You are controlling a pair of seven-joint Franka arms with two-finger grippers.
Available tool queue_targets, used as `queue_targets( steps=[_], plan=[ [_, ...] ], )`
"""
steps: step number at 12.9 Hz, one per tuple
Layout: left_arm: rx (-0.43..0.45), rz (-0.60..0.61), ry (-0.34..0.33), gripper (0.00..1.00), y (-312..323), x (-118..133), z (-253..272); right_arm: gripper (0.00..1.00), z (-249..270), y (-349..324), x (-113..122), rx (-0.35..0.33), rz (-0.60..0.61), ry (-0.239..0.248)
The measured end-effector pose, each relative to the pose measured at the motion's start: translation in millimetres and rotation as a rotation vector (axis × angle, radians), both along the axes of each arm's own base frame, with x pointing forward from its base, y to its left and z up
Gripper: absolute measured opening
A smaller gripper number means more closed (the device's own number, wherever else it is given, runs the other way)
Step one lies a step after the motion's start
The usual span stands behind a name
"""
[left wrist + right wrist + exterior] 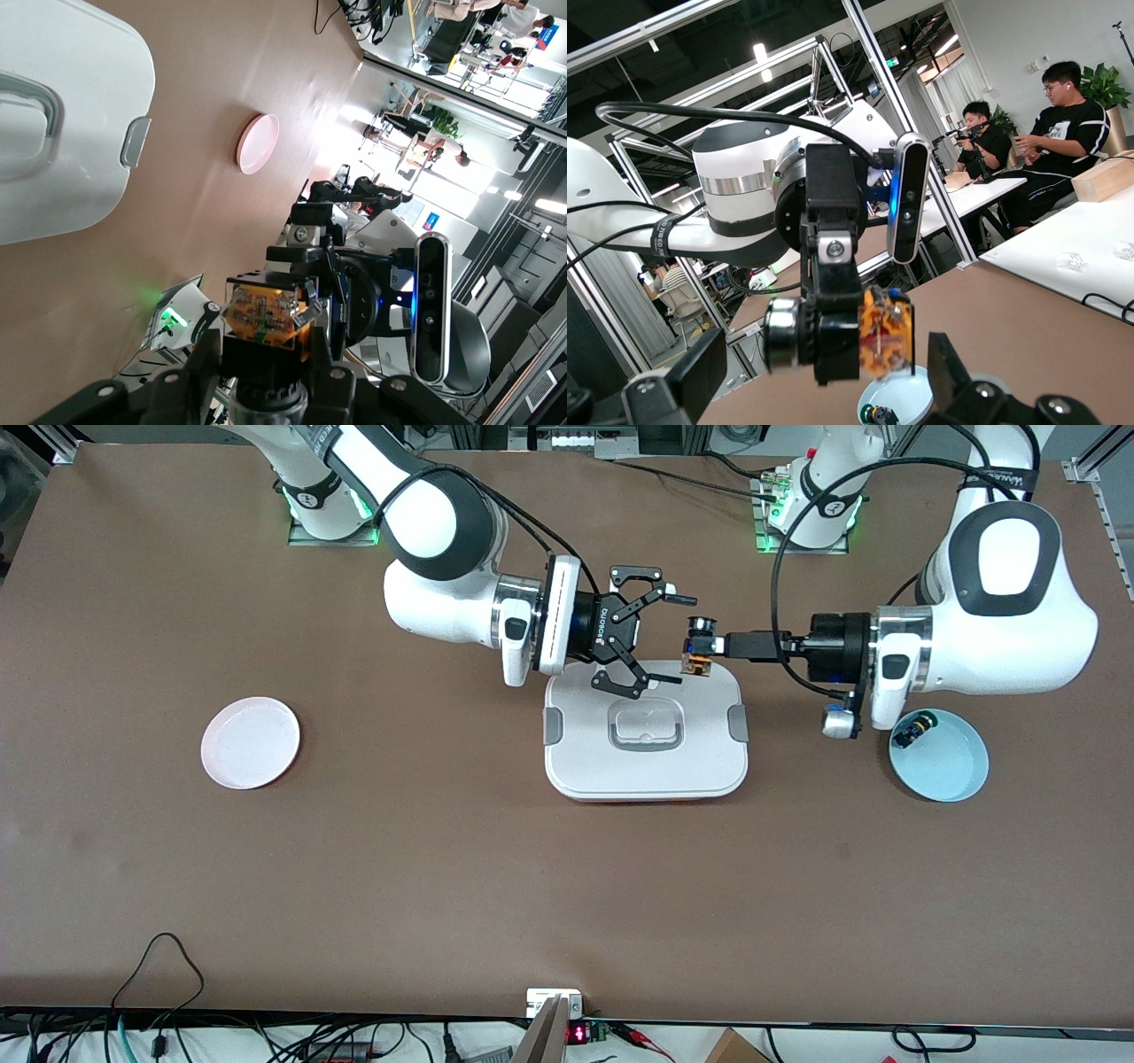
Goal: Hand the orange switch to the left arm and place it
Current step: 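Carry the switch with the left gripper while the right gripper withdraws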
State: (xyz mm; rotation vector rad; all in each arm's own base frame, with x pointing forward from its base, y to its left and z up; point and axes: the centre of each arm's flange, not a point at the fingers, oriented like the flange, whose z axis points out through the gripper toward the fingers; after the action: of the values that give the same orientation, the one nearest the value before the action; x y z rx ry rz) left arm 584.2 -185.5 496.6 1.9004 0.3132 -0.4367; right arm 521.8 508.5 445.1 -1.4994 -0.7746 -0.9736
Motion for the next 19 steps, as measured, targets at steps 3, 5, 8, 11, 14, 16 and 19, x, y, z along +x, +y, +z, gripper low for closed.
queue_targets(
  steps=[3,5,8,11,14,16,19],
  plan=[
    [0.0,0.004,-0.003,0.45,2.3,0.9,1.5,1.0,5.6,-13.5,14.2,0.002,-0.032,-0.01],
    [-0.002,0.012,-0.014,0.45,11.4,4.0,8.4,1.0,12.7,-49.2,40.6,0.0,-0.086,-0.027],
    [0.096,-0.032,-0.063,0.45,30.0,6.6,20.2,1.0,8.9,-120.4,79.0,0.01,-0.059,-0.078],
    [0.225,-0.089,-0.08,0.45,39.0,3.4,11.7,1.0,-3.9,-226.7,119.6,-0.024,-0.008,-0.14],
    [0.404,-0.191,-0.106,0.45,48.7,-2.1,8.7,1.0,-10.6,-345.2,144.4,-0.106,-0.006,-0.175],
    [0.546,-0.244,-0.135,0.45,58.3,-2.7,7.8,1.0,-16.1,-415.2,146.5,-0.189,0.026,-0.181],
    [0.778,-0.35,-0.192,0.45,79.9,-1.8,-2.5,1.0,-15.3,-482.4,132.4,-0.403,0.116,-0.161]
  ],
)
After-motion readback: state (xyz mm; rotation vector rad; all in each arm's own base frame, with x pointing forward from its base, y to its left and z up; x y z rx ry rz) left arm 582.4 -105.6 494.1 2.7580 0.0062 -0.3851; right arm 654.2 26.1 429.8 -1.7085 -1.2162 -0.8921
